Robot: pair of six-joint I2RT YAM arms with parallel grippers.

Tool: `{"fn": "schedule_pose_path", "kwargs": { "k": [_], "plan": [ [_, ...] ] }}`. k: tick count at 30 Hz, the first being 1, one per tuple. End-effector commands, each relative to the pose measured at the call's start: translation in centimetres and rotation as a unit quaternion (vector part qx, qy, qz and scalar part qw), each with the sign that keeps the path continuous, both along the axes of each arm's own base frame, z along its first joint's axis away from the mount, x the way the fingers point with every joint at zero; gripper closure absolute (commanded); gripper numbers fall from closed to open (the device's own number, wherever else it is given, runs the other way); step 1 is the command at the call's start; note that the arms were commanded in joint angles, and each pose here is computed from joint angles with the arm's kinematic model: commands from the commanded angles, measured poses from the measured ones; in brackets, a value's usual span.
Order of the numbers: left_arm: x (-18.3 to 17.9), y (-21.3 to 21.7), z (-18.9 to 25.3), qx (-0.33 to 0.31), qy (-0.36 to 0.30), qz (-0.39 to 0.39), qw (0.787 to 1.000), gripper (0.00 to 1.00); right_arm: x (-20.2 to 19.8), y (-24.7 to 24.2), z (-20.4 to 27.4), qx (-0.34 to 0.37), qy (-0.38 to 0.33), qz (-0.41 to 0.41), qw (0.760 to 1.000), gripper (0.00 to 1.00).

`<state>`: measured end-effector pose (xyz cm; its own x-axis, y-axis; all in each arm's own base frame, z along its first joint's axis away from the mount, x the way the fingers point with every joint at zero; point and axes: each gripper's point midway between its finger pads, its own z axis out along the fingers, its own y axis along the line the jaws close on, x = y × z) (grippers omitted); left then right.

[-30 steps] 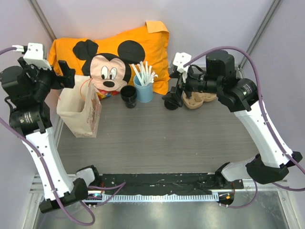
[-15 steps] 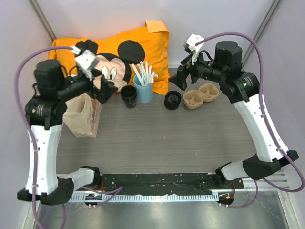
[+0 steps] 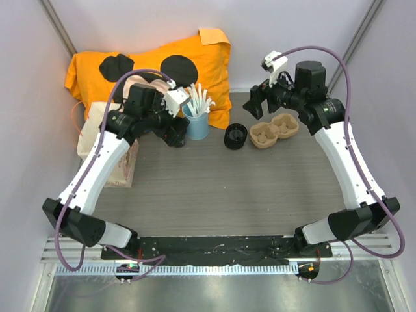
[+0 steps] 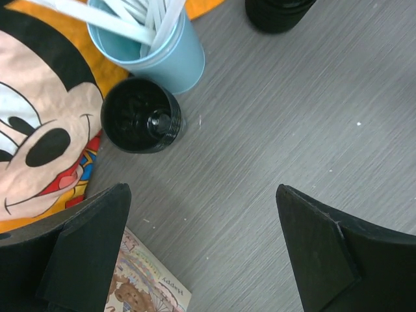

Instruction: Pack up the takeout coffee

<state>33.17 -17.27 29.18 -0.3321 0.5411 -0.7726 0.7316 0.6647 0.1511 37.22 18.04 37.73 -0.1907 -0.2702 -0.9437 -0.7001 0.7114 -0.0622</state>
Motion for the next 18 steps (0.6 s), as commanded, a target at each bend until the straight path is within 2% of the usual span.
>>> {"fn": "schedule_pose_path", "kwargs": {
  "k": [1, 9, 14, 18],
  "plan": [
    [2.6, -0.4, 0.0, 0.004, -0.045, 0.007, 0.999, 0.00, 1.9, -0.6, -1.9, -0.001, 0.001, -0.029, 1.000, 0.10],
    [5.5, -1.4, -4.4, 0.040, -0.033, -0.021, 0.998, 0.06, 1.9, -0.4, -4.0, 0.008, 0.008, -0.026, 1.000, 0.10],
    [7.1, -2.0, -6.9, 0.069, -0.012, -0.044, 0.997, 0.26, 1.7, -0.9, -5.3, 0.005, 0.012, -0.026, 1.000, 0.10],
    [8.8, -2.3, -8.3, 0.082, -0.001, -0.048, 0.995, 0.34, 1.6, -1.9, -5.4, 0.012, 0.009, -0.030, 0.999, 0.10]
  ]
}}
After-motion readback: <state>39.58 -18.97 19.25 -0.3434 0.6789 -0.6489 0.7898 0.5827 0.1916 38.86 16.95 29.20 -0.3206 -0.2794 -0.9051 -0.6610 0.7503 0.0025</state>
